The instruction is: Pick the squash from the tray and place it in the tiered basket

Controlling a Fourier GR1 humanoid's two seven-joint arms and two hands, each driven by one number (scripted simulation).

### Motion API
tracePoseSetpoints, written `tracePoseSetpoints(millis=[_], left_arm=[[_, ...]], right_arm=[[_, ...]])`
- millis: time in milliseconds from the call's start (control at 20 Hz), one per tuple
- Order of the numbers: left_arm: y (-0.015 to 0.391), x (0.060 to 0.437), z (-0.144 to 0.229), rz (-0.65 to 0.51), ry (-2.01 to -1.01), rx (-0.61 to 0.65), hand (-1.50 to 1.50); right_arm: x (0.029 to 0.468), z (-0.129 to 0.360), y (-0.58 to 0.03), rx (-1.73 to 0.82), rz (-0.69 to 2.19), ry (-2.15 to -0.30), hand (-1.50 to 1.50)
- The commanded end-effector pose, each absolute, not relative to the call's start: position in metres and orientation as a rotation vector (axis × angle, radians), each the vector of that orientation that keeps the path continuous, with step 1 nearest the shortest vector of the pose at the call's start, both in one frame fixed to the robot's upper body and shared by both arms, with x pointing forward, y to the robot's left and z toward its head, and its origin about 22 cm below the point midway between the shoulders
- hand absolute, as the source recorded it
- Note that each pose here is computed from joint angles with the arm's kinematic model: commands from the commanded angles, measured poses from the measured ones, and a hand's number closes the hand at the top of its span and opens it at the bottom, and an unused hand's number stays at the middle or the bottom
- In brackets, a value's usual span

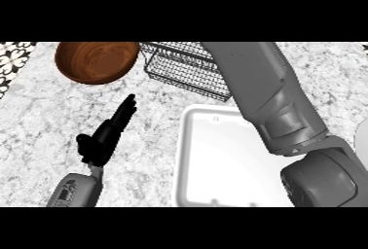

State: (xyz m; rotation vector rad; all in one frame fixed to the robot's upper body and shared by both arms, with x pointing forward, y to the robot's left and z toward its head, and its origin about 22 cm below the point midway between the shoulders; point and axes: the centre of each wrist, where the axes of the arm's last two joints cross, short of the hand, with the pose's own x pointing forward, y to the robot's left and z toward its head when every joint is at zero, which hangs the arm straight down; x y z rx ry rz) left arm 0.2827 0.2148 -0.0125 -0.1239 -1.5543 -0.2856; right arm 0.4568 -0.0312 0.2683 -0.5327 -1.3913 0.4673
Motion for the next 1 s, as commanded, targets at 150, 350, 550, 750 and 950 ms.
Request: tracePoseSetpoints(millis=[150, 350, 550, 750, 950], left_arm=[[0.218, 0.28, -0.008, -0.293, -1.544, -0.132, 0.0], [0.217, 0.27, -0.02, -0.258, -1.546, -0.112, 0.0], [0.223, 0.273, -0.018, -0.257, -1.541, -0.095, 0.0], [0.226, 0.278, -0.012, -0.254, -1.541, -0.09, 0.0], [0.232, 0.266, -0.012, -0.224, -1.542, -0.079, 0.0]], right_arm=[[0.46, 0.269, -0.031, -0.279, 0.272, -1.184, -1.5], [0.461, 0.269, -0.032, -0.231, 0.209, -1.243, -1.5], [0.461, 0.277, -0.036, -0.338, 0.083, -1.331, -1.5], [0.466, 0.286, -0.058, -0.572, -0.078, -1.4, -1.5], [0.478, 0.282, -0.118, -0.735, -0.235, -1.438, -1.5]])
